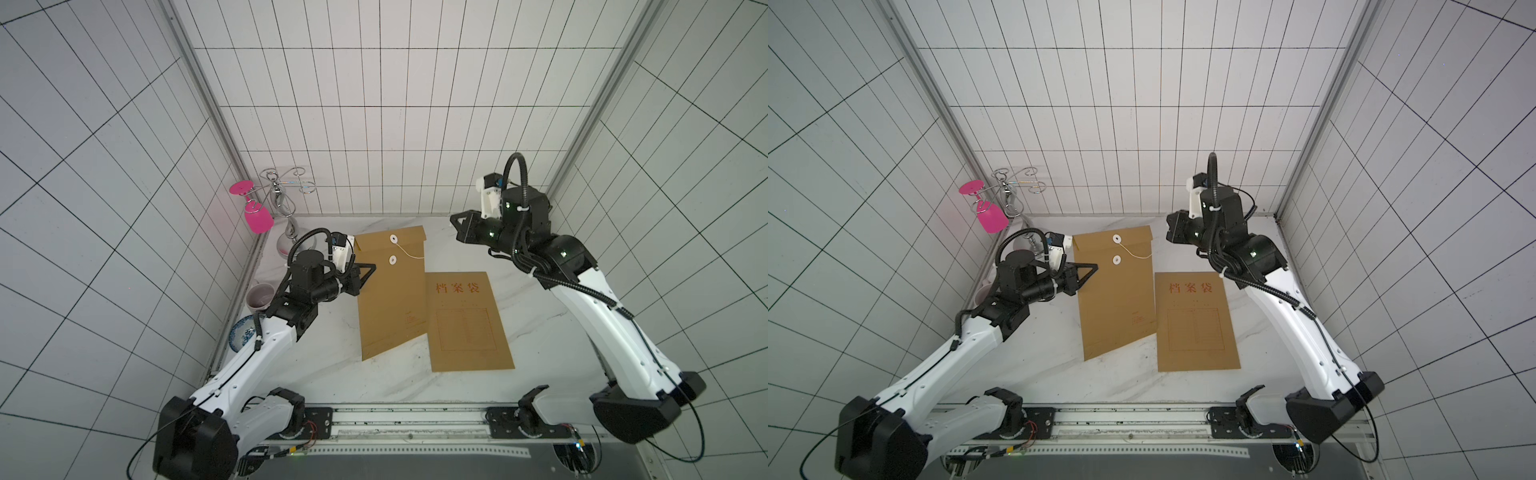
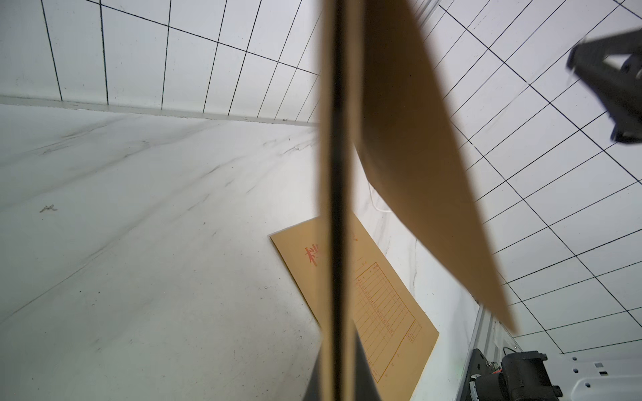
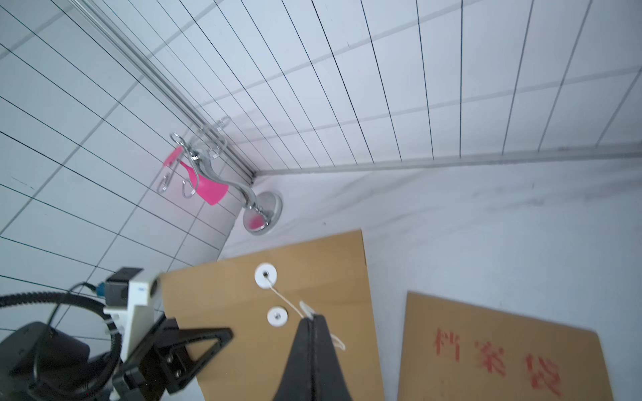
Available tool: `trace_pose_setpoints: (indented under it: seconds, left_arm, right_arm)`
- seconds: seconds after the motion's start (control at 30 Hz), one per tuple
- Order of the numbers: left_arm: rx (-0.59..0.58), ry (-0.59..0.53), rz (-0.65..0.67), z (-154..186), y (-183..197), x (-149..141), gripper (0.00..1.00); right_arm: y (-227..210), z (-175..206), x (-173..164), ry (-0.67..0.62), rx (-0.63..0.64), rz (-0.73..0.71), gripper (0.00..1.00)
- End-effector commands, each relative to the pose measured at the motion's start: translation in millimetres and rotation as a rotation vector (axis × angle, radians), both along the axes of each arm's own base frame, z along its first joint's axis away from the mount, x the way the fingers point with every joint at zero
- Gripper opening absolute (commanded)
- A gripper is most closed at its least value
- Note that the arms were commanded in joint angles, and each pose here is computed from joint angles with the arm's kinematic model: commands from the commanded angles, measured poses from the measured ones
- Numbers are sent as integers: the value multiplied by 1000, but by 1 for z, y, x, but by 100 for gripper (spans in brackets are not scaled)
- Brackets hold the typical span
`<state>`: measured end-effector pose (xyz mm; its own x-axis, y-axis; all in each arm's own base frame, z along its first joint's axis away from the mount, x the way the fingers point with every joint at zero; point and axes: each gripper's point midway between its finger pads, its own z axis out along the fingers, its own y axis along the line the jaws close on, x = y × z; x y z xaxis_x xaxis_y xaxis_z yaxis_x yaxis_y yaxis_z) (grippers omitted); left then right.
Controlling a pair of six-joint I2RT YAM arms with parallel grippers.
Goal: Open the file bag
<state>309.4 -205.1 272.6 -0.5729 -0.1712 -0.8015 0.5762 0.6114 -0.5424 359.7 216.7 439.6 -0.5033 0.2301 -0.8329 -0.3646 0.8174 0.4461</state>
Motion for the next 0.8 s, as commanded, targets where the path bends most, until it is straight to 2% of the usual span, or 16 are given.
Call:
trace_pose_setpoints:
  seconds: [0.0, 0.13, 0.23, 0.4, 0.43, 0.57, 0.67, 0.73, 0.77]
  left_arm:
    - [-4, -30, -16, 20, -2, 3, 0]
    - [4, -1, -27, 18, -4, 4, 0]
    - [10, 10, -25, 17, -4, 4, 0]
    - [13, 31, -36, 17, -5, 1, 0]
    - [12, 34, -40, 17, -5, 0, 0]
    - [9, 24, -42, 20, -4, -3, 0]
    - [2, 25, -52, 22, -5, -5, 0]
    - [-3, 23, -59, 23, -6, -7, 0]
    - [-5, 22, -58, 24, -5, -8, 0]
  right_arm:
    - [15, 39, 25, -64, 4, 64, 0]
    - [34, 51, 68, -34, 77, 114, 0]
    - [45, 43, 100, -2, 145, 134, 0]
    - [45, -4, 153, 102, 225, 100, 0]
    - [42, -18, 162, 139, 235, 86, 5]
    - [26, -102, 189, 376, 263, 56, 64]
    - [4, -158, 191, 495, 191, -16, 71]
    - [-16, -185, 191, 565, 149, -75, 85]
    - [-27, -198, 191, 606, 133, -105, 89]
